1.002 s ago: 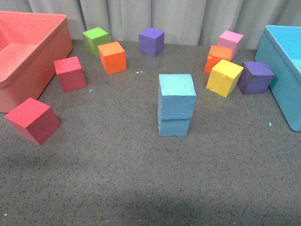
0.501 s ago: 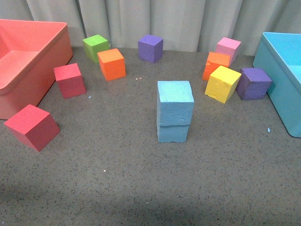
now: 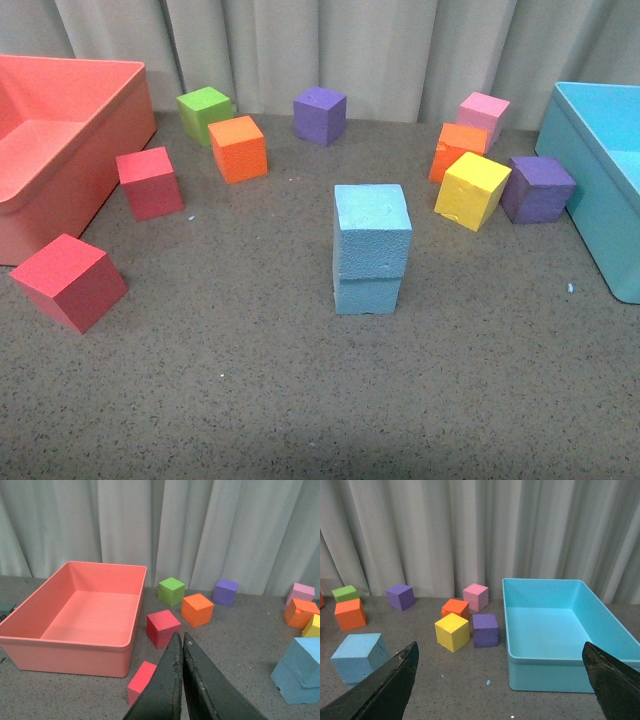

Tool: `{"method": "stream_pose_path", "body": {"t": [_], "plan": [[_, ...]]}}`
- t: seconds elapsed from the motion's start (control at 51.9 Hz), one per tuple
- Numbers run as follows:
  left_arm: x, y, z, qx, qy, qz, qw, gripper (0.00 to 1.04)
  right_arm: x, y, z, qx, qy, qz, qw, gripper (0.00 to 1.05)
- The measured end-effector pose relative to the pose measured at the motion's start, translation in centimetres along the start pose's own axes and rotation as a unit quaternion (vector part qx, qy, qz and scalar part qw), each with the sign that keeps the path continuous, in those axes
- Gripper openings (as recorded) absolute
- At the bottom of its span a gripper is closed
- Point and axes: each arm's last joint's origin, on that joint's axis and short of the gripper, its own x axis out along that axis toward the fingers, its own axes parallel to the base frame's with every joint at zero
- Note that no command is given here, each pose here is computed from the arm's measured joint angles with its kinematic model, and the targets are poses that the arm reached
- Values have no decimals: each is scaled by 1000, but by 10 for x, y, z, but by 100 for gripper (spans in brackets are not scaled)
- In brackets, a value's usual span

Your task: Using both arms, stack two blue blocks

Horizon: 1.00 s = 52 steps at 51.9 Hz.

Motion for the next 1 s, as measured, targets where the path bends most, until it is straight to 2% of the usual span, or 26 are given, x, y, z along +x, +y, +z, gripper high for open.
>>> {"method": "stream_pose_path", "body": {"t": [0.54,0.617,0.694,0.81,0.906,1.002], "plan": [[-12,0,0,0,-1,0,1000,4,0,0,0,0,0,0,1000,95],[-20,0,-5,0,16,-1,1000,4,0,0,0,0,0,0,1000,95],[-23,0,-3,0,3,-1,1000,4,0,0,0,0,0,0,1000,95],[-23,0,-3,0,3,-1,1000,21,0,0,0,0,0,0,1000,95],[-23,0,-3,0,3,-1,1000,46,0,0,0,0,0,0,1000,95],[-23,0,-3,0,3,-1,1000,63,0,0,0,0,0,0,1000,95]]}}
